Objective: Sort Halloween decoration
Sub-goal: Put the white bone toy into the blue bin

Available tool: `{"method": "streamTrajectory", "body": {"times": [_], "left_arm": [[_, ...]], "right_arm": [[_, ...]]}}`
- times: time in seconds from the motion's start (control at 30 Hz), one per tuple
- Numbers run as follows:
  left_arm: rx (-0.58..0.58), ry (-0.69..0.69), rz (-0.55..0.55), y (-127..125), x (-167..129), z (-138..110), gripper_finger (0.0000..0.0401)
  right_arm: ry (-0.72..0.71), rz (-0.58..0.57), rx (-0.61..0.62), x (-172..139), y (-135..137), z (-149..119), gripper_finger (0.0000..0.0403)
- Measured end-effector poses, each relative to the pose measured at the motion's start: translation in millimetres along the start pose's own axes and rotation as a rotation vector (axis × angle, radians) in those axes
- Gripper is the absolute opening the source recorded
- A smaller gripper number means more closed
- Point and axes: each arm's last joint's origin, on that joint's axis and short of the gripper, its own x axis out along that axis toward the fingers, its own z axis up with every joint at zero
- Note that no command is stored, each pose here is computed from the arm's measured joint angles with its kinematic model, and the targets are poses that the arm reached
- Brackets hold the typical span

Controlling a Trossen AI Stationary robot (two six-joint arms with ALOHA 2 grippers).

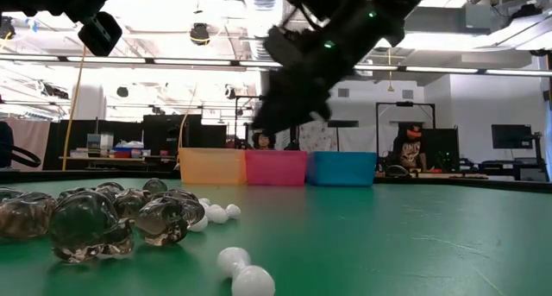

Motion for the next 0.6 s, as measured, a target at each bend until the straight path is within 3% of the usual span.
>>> {"method": "streamTrajectory", "body": {"times": [0.17,0.3,0.43,0.6], "left_arm": [[-0.001,0.002,0.003,0,0,0,0.0025],[-0.001,0.008,0.006,0,0,-1,0.0025],[-0.012,0.011,0.008,1,0,-1,0.0025],[-0.023,0.026,0.015,1,0,-3,0.0025]], "right_arm": [[-0.084,0.046,-0.014,38,63,-24,0.0176],[-0.106,0.056,-0.049,63,97,-23,0.0170],[-0.069,0.063,-0.088,81,117,-20,0.0168],[-0.049,0.089,-0.103,81,134,-5,0.0168]]}}
